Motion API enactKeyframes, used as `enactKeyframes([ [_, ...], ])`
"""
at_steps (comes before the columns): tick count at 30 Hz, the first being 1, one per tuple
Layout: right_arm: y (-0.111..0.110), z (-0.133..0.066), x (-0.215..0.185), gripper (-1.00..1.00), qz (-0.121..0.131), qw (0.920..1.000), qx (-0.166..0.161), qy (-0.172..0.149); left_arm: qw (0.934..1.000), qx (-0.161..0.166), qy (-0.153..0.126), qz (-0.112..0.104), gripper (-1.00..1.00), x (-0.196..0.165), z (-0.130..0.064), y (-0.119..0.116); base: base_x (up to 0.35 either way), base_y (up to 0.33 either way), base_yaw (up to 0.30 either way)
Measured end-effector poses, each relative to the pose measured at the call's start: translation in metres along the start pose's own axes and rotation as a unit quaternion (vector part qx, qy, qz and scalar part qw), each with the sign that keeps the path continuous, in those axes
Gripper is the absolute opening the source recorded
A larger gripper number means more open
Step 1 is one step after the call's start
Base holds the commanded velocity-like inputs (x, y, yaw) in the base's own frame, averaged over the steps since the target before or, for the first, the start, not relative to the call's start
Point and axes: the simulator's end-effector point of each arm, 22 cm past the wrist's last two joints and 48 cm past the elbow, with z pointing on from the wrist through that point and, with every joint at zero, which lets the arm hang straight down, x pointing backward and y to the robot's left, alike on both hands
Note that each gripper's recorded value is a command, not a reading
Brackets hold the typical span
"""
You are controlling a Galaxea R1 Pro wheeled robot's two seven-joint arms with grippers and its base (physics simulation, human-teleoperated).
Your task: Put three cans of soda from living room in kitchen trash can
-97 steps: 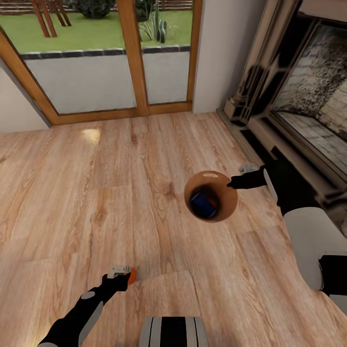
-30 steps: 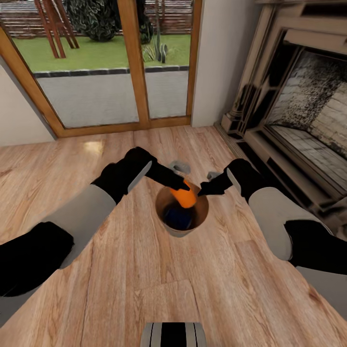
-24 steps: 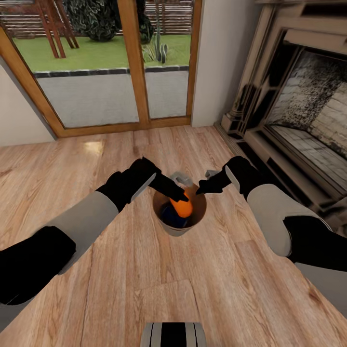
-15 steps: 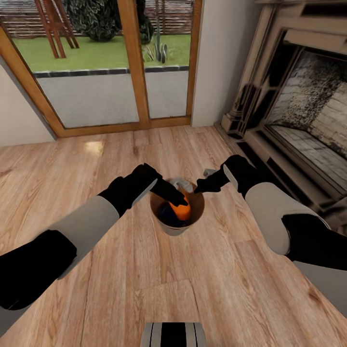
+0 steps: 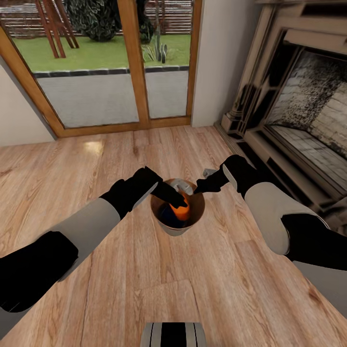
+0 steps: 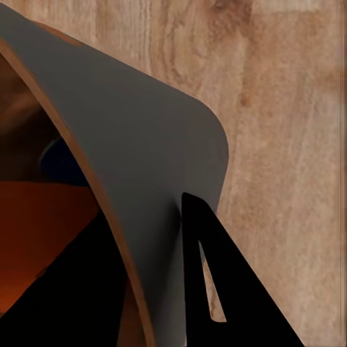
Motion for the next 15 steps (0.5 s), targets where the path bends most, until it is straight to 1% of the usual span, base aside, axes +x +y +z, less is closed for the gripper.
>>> enactKeyframes([
  [2,0.0002,-0.0001,-0.0001,-1.0,0.0,1.0,0.0,0.0,0.9999,-0.006,0.007,0.006,-1.0,0.0037,0.0017,0.0019,0.0,0.0,0.0],
  [3,0.0008,-0.0001,-0.0002,-1.0,0.001,1.0,-0.002,0.0,0.9999,-0.007,0.008,0.006,1.0,0.0043,0.002,0.0019,0.0,0.0,0.0],
  [6,0.002,-0.0003,-0.0005,-1.0,0.004,1.0,-0.006,-0.001,0.9999,-0.009,0.011,0.007,1.0,0.0078,0.0033,0.0028,0.0,0.0,0.0],
  [10,-0.0003,-0.0005,-0.0002,-1.0,0.002,1.0,-0.001,-0.001,0.9999,-0.008,0.014,0.006,1.0,0.0112,0.0049,0.0023,0.0,0.0,0.0],
  [14,0.0001,-0.0004,-0.0001,-1.0,0.002,1.0,-0.002,-0.001,0.9999,-0.004,0.01,0.007,1.0,0.0099,0.0027,0.0014,0.0,0.0,0.0],
  [15,0.0003,-0.0005,0.0001,-1.0,0.004,1.0,-0.004,-0.001,0.9999,-0.003,0.005,0.012,1.0,0.0054,0.0009,-0.0012,0.0,0.0,0.0],
])
